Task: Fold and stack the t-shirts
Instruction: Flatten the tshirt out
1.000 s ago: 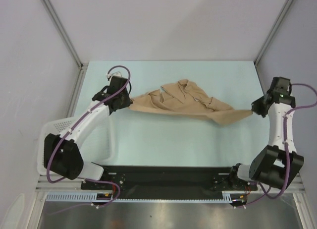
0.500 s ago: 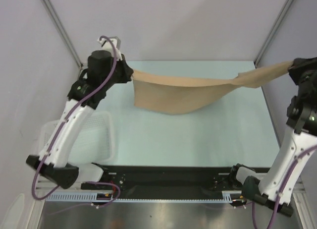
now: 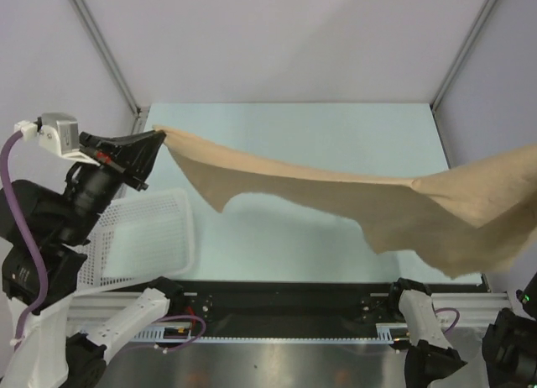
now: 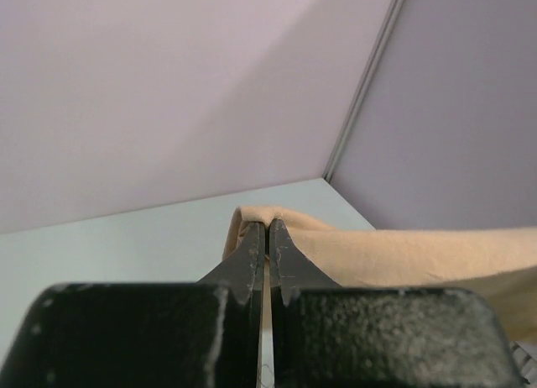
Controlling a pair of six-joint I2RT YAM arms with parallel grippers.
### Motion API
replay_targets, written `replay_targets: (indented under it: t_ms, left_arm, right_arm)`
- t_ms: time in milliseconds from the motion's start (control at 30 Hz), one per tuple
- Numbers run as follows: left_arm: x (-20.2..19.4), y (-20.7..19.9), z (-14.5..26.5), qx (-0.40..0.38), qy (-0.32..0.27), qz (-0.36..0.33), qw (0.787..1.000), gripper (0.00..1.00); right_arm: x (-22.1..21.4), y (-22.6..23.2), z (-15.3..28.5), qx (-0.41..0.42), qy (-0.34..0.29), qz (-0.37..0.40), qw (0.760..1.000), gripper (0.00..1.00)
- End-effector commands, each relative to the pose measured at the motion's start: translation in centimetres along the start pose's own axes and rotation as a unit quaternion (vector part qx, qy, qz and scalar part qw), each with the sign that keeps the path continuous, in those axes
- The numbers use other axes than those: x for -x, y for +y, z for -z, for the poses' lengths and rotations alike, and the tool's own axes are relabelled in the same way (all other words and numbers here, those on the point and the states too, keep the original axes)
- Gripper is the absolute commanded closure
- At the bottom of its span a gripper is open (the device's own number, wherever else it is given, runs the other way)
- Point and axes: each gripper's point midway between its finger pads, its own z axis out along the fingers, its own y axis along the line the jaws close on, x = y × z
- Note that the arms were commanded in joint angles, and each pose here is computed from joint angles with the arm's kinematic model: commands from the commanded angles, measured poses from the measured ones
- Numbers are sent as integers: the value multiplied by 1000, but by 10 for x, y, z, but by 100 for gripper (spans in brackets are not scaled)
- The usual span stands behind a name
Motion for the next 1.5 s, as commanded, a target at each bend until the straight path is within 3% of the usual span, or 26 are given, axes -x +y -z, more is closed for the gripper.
replay_targets:
  t_ms: [0,267,333,367,467,567,800,1000,1167,1333,1467]
  left_arm:
    - [-45,12,-36,8,64,-8,998,100]
    - [-109,49,-115,64,147,-22,987,100]
    - [-112,69,-132,96,143,-34,984,100]
    - [-133,81,-149,111,169,-29,979,100]
    - [-134,104,-171,149,171,-27,974,100]
    - [-101,106,-187,157,133,-20,978,100]
    - [-26,61,-190,65,54,-33,996,100]
    - [51,19,-130,8,-46,-62,997,100]
    - [109,-16,-54,-29,-129,-64,989,100]
    - [135,-32,11,-37,-186,-64,980,100]
    - [141,-31,34,-25,-203,-73,976,100]
  right_arm:
    - [-61,-39,-42,-52,60,45,996,100]
    - [-195,-77,-107,-59,184,77,978,100]
    - [-235,-91,-127,-67,213,83,971,100]
    - [-242,-93,-133,-68,218,84,970,100]
    - [-275,-104,-150,-73,243,90,963,100]
    - [-260,-95,-157,-70,222,81,969,100]
    - [-175,-60,-126,-44,132,31,990,100]
    - [-102,-39,-79,-25,59,12,998,100]
    - [-28,0,-45,32,-10,-20,999,100]
    - [31,26,-9,81,-80,-40,993,100]
    - [36,35,-11,93,-80,-41,992,100]
